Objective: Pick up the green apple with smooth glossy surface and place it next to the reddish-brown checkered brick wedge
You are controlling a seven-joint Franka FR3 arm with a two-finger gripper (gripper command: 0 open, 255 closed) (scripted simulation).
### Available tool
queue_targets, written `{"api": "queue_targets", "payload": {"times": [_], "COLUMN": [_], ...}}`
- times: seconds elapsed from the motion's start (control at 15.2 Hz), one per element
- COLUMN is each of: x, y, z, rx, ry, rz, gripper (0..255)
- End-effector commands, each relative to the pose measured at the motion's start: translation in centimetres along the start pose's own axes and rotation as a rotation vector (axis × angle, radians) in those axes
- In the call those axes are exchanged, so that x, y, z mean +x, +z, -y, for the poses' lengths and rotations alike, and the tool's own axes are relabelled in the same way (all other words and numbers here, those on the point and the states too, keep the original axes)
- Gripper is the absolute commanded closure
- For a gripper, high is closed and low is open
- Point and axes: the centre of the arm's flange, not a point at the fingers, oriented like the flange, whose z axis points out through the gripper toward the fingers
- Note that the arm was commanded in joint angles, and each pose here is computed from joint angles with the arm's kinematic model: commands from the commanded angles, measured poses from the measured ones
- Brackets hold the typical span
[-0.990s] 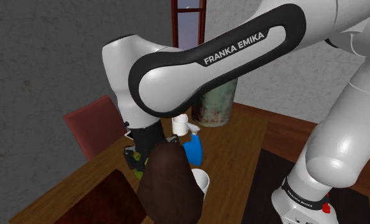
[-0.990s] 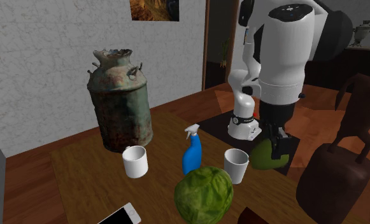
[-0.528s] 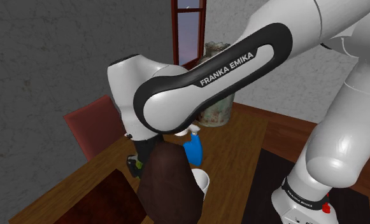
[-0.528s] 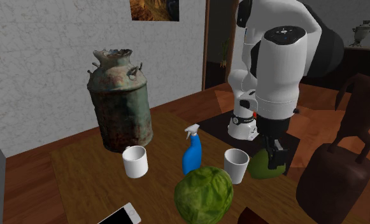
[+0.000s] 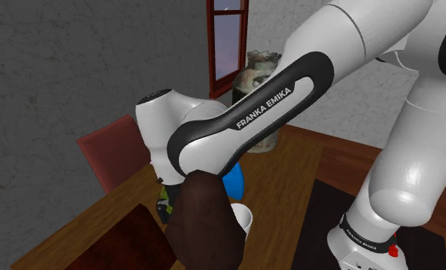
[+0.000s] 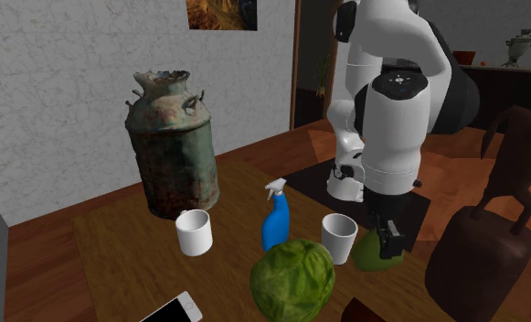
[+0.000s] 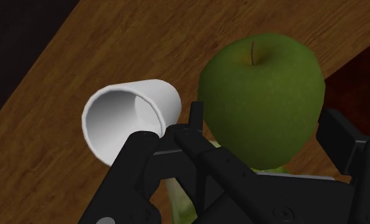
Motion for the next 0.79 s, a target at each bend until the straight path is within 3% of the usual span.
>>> {"api": "queue_targets", "payload": {"times": [0.0,0.73], "x": [0.1,1.1], "y": [1.0,6.7], "z": [0.0,0.7], "rx": [0.001,0.001], "ry": [0.0,0.0], "rz": [0.0,0.0], "gripper": [255,255]}}
